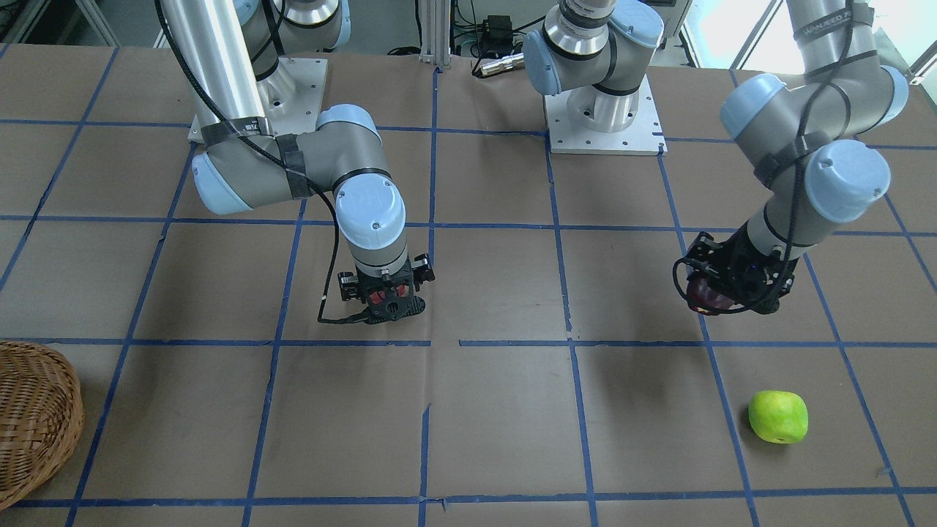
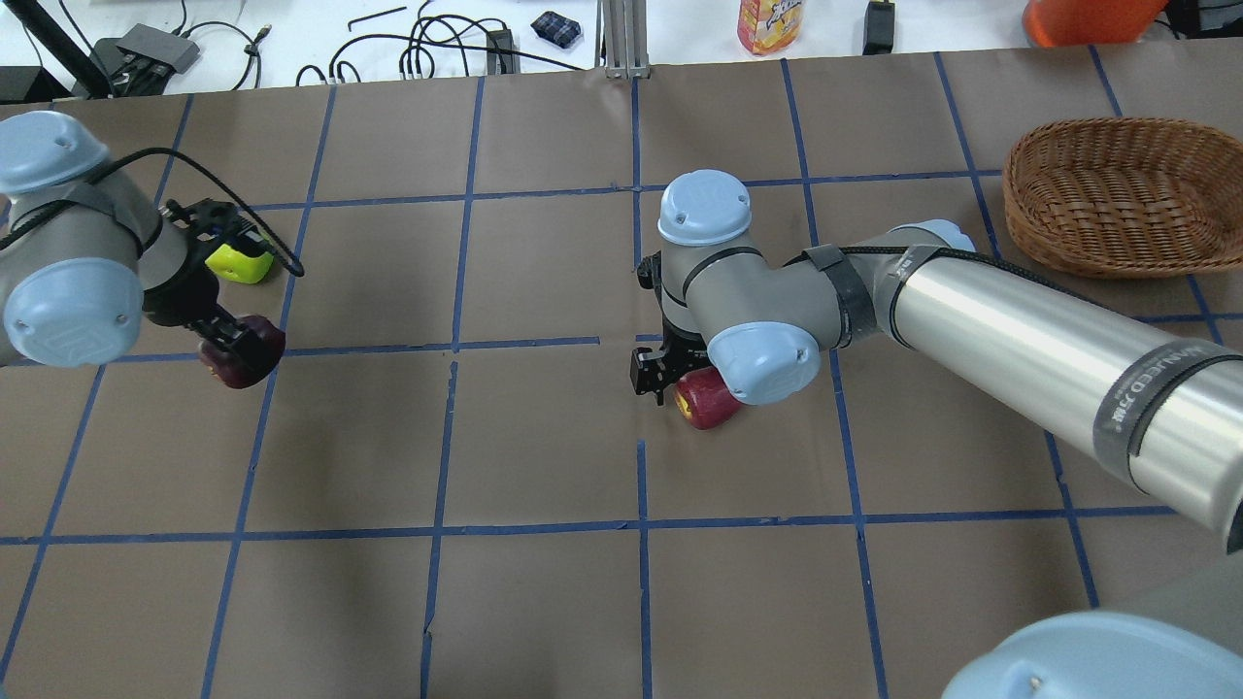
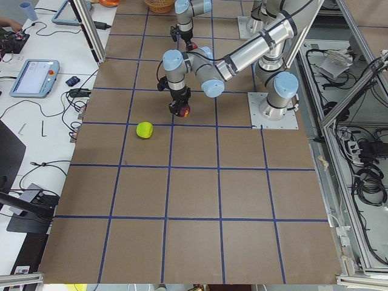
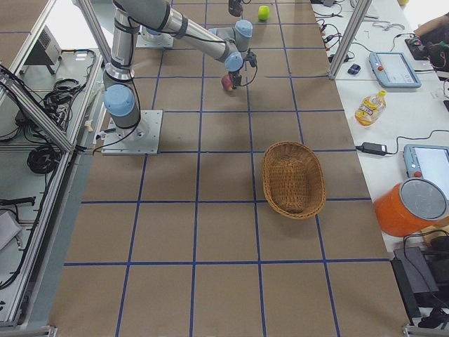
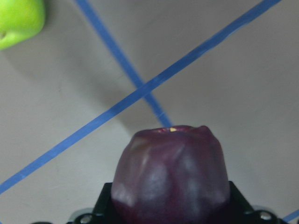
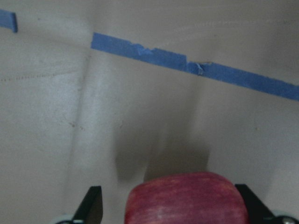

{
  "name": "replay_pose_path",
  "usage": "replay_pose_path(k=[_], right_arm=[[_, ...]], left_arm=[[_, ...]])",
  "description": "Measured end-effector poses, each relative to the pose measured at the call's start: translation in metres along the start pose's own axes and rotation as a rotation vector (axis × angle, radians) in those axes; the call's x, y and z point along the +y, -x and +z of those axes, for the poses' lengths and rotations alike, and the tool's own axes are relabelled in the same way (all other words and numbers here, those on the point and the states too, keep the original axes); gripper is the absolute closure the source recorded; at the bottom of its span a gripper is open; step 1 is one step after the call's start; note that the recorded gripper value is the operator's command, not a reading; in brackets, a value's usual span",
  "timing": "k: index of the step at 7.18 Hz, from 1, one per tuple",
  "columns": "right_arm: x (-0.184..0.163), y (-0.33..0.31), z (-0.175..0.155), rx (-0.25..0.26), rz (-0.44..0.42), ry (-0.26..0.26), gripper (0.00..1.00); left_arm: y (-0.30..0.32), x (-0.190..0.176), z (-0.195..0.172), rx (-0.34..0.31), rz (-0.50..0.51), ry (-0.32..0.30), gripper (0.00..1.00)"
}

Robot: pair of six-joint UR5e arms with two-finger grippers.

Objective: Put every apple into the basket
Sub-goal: 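Carry purple apple to center with left while right carries red apple to basket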

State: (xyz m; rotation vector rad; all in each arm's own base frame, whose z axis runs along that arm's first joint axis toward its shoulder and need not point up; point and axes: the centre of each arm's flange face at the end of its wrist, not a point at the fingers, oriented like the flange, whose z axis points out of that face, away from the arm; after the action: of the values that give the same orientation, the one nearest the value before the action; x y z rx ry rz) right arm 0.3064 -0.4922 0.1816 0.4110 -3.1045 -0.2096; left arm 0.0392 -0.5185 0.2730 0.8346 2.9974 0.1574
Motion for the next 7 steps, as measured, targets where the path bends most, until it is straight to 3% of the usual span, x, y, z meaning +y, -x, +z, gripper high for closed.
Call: replay_pose_path(k=[1, 2, 3, 5, 7], right_arm=[[0.002, -0.001, -0.001, 0.02, -0.01, 0.002, 0.57], [0.006, -0.004, -0.006, 0.036, -0.016, 0.002, 0.61], [0.006, -0.009, -0.014, 0.04, -0.012, -0.008, 0.84], [-0.007, -0.043, -0.035, 0.02, 0.051, -0.043, 0.9], [-0.041, -0.139, -0.078, 0.004, 0.199, -0.119, 0.99]], left_arm=[[-0.03, -0.016, -0.006, -0.005, -0.029, -0.002, 1.0], [-0.052, -0.026, -0.011, 0.008, -0.07, -0.012, 1.0], [-0.068, -0.031, -0.014, 0.052, -0.131, -0.031, 1.0], [-0.103, -0.048, -0.012, 0.145, -0.274, -0.045, 1.0], [-0.173, -0.088, -0.01, 0.162, -0.411, -0.083, 1.0]])
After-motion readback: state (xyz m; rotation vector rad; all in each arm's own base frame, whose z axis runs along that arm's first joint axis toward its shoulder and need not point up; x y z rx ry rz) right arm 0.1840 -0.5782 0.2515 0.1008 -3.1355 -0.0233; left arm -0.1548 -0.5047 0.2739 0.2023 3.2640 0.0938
